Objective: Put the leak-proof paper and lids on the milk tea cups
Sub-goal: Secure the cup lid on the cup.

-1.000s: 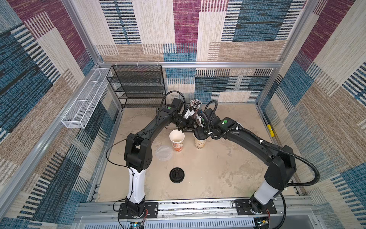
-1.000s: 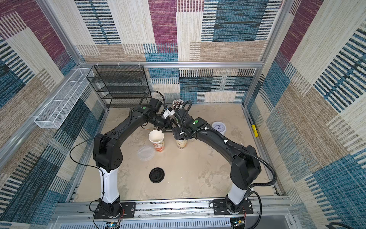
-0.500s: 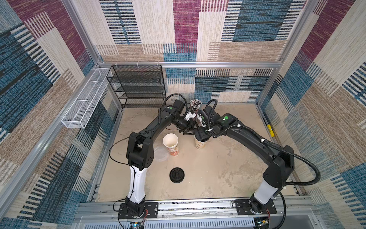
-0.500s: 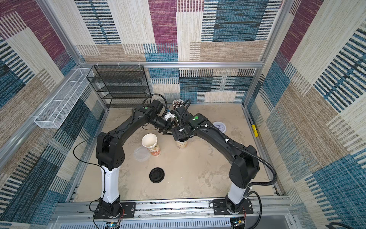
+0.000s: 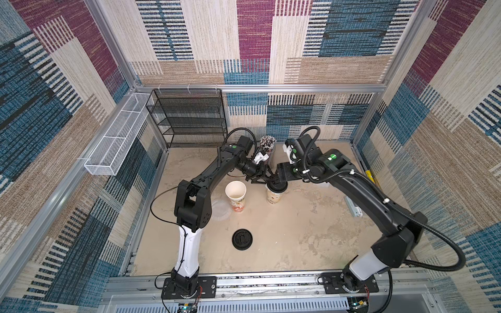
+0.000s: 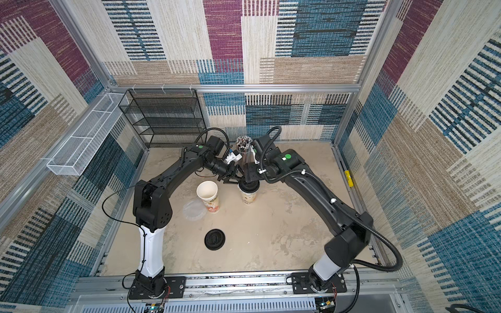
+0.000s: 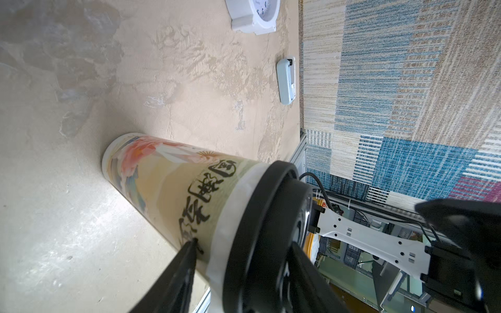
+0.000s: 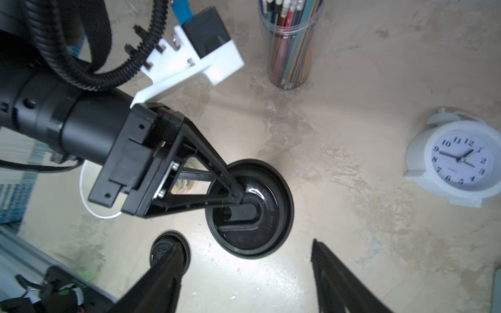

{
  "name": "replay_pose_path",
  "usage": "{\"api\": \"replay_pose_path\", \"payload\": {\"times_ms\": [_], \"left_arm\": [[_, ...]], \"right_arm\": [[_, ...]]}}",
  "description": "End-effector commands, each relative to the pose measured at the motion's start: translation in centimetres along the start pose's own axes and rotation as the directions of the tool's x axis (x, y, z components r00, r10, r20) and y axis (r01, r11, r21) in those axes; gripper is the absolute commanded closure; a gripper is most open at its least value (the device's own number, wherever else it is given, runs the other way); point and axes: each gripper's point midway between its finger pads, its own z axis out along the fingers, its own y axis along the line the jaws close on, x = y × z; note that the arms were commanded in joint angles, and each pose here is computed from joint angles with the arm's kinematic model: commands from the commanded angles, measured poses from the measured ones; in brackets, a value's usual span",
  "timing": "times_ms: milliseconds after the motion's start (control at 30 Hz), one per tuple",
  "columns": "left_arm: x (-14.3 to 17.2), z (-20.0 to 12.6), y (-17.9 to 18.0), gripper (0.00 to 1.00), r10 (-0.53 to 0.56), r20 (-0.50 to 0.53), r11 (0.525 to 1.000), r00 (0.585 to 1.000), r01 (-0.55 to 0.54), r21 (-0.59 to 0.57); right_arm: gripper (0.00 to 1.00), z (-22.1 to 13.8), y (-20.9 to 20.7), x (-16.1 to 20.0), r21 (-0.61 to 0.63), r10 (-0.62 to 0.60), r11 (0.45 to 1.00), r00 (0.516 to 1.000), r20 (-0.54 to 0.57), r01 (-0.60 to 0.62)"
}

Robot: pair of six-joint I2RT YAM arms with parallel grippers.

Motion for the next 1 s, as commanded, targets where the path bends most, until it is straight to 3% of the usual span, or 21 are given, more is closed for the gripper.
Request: {"api": "replay_pose_path", "payload": {"times_ms": [0,100,267,967], "left_arm": [[1.7,0.5,4.4,0.46,-0.062,-0.050,0.979,0.997,0.051,-0.198],[1.7,0.5,4.6,0.46,-0.065,-0.049,0.977,0.997,0.053,-0.206],[1.8,0.5,4.9,0.47,-0.066,-0.049,0.974,0.997,0.053,-0.220],[2.0,0.6,5.2,0.48,-0.068,-0.055,0.972,0.996,0.054,-0.230]], "right_arm": [[0.37,-0.1,0.3,1.8,-0.124,0.193,0.973,0.980,-0.037,-0.197],[0.44,0.3,-0.4,3.0,-0.180,0.276,0.944,0.961,-0.037,-0.278],[0.48,1.7,-1.0,4.0,-0.218,0.325,0.920,0.945,-0.043,-0.326],[0.50,5.5,-0.4,6.0,-0.268,0.307,0.904,0.942,-0.138,-0.333]]}}
